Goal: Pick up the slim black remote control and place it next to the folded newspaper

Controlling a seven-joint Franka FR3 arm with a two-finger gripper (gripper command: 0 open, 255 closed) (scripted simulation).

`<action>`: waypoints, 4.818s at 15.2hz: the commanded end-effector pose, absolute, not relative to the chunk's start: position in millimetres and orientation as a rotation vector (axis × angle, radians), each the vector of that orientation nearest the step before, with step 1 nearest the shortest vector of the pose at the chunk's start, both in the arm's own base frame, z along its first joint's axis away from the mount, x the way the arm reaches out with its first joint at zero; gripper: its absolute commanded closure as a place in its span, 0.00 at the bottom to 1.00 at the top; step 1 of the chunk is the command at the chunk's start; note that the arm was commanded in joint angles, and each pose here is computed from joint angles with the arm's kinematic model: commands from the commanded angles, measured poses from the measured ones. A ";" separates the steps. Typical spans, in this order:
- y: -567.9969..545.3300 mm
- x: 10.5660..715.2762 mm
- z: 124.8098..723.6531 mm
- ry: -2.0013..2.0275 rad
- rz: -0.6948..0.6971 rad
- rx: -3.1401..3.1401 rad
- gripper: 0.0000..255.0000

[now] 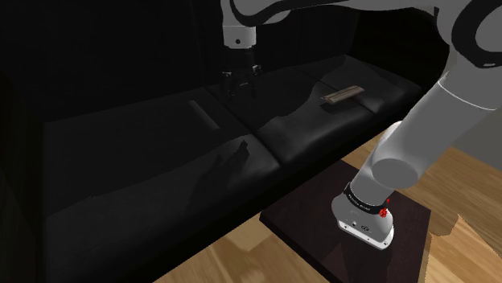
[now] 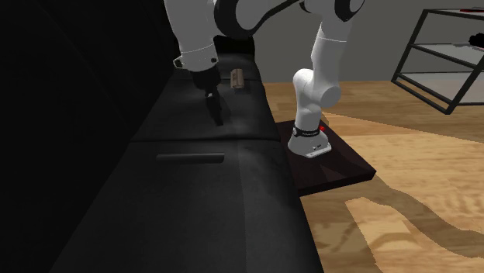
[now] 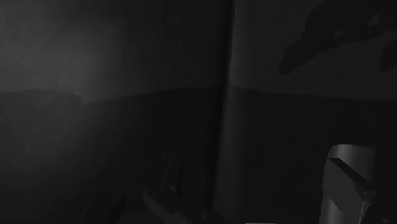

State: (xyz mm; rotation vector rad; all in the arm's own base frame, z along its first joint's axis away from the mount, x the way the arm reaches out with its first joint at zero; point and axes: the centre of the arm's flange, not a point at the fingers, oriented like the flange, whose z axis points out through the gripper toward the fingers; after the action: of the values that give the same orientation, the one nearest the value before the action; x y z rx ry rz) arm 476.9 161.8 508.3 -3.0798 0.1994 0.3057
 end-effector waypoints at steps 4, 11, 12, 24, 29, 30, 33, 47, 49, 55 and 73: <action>206.4 527.1 494.5 0.270 0.330 -3.069 0.00; 246.4 580.5 474.2 0.340 0.355 -3.057 0.00; 246.8 579.2 469.0 0.340 0.355 -3.057 0.00; 248.8 572.8 440.4 0.340 0.355 -3.057 0.00; 248.3 572.0 439.3 0.340 0.355 -3.057 1.00; 247.7 573.0 438.1 0.340 0.356 -3.057 1.00; 246.5 575.1 437.3 0.340 0.356 -3.057 1.00; 248.8 572.8 503.8 0.340 0.355 -3.057 1.00; 248.8 572.8 514.3 0.340 0.355 -3.057 1.00; 223.1 567.1 533.5 0.340 0.355 -3.057 1.00; -9.0 515.8 535.7 0.340 0.355 -3.057 1.00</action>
State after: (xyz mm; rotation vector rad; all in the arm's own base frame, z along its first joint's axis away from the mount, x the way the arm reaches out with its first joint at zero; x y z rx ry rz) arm 520.5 4.8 534.8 -3.0570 0.3429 0.3552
